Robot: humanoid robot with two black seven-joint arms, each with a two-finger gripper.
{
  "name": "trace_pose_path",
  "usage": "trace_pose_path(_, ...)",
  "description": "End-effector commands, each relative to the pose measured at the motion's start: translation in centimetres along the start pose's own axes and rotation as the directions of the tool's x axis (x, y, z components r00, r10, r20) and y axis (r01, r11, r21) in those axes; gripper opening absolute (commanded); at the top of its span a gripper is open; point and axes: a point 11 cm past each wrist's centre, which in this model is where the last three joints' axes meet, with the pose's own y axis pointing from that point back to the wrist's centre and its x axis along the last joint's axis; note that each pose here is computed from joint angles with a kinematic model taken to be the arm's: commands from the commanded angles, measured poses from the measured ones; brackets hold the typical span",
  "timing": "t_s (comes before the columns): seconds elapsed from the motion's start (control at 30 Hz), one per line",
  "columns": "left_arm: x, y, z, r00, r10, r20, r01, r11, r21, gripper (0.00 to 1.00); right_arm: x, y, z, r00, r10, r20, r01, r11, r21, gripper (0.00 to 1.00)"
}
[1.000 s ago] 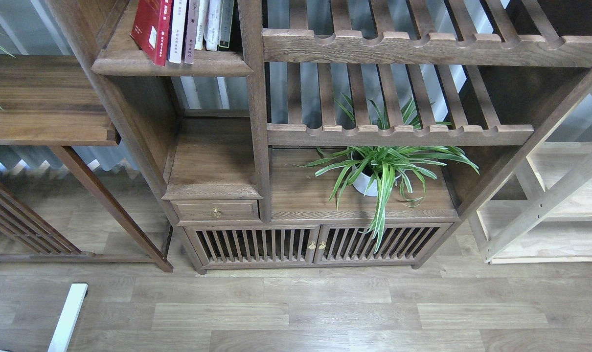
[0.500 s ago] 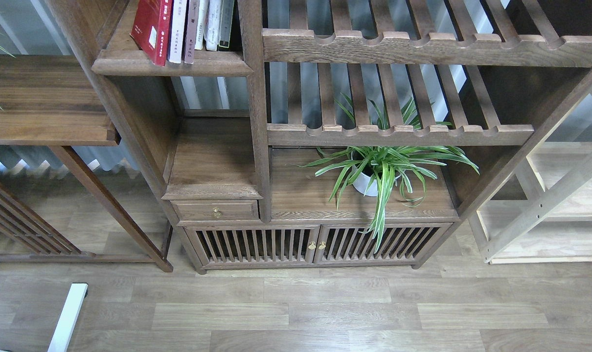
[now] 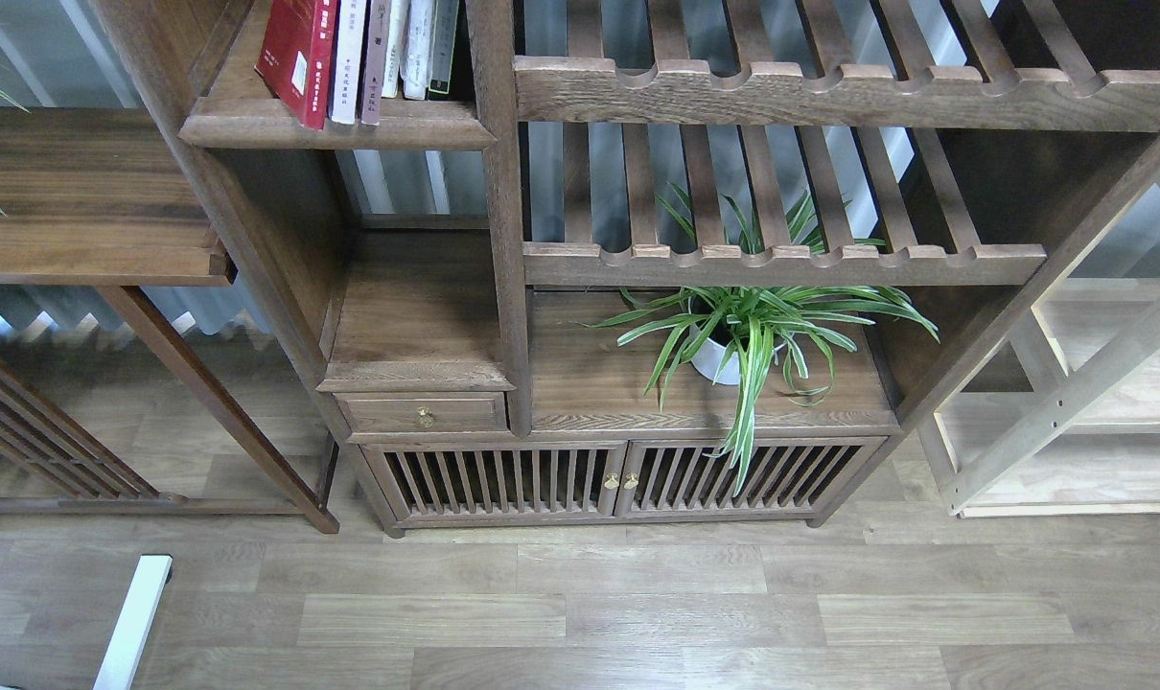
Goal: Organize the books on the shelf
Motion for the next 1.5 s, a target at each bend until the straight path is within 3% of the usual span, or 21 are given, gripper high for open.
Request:
trace_pose_path(0.0, 0.02, 0.0, 0.0, 1.0, 0.001, 0.0, -0.001, 1.0, 0.0, 0.99, 4.14, 0.04, -0.07, 0.993, 0.119, -0.01, -0.119, 0.993, 0.002, 1.0)
trace_pose_path(1.47, 0.02, -0.03, -0.09, 1.0, 0.001, 0.0, -0.001, 1.0, 0.002, 1.0, 4.14, 0.04, -0.09, 0.993, 0.119, -0.01, -0.119, 0.993, 0.004, 1.0)
